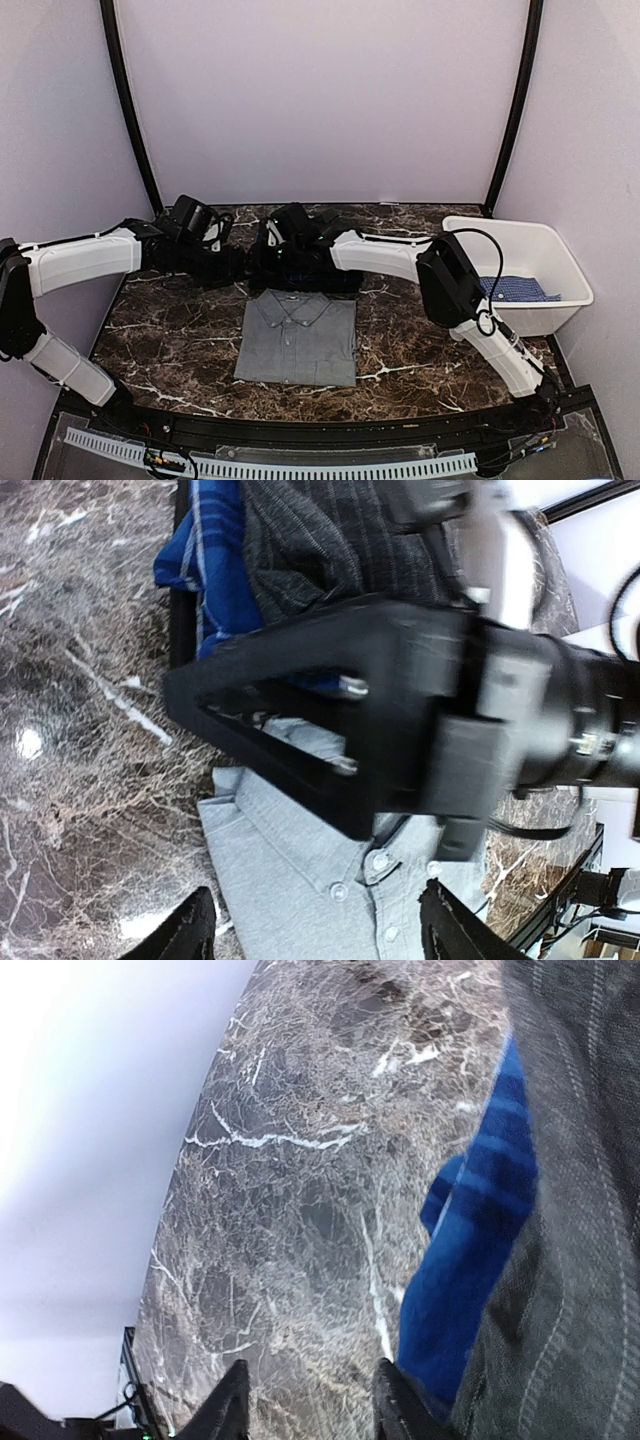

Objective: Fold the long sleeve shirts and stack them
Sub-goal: Move the square-folded shirt to the center of the board, then pick up the square-folded shirt from the center of the board.

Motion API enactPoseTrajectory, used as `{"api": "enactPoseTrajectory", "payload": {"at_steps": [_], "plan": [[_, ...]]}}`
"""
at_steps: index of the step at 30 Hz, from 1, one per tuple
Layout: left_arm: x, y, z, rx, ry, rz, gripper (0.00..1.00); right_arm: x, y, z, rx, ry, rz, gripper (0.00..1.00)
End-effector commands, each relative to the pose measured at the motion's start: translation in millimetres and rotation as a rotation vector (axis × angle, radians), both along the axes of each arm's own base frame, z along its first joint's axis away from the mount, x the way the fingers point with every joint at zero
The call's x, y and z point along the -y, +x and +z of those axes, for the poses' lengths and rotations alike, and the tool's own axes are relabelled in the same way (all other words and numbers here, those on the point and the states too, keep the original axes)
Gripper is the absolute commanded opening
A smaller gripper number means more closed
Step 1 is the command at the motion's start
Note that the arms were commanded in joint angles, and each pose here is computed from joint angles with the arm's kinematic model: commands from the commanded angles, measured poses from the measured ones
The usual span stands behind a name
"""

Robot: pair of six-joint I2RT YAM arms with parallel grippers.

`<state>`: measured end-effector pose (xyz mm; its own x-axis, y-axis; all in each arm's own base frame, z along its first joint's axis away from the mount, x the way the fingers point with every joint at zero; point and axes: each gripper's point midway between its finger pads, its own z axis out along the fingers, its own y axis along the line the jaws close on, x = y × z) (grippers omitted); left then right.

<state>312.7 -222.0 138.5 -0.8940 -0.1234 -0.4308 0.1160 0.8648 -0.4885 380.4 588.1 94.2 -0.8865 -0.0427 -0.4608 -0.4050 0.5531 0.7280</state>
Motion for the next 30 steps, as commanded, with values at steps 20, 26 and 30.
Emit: {"api": "enactPoseTrajectory", "payload": {"at_steps": [20,26,30], "plan": [[-12,-56,-64,-0.211,-0.045,-0.066,0.60,163,-85,59,0.089,-0.263,-0.070,0.55],[-9,-70,-83,-0.258,-0.060,-0.083,0.59,205,-113,15,-0.011,-0.349,-0.110,0.53],[-6,-76,-93,-0.282,-0.058,-0.087,0.58,219,-121,-6,-0.053,-0.385,-0.126,0.51]]}}
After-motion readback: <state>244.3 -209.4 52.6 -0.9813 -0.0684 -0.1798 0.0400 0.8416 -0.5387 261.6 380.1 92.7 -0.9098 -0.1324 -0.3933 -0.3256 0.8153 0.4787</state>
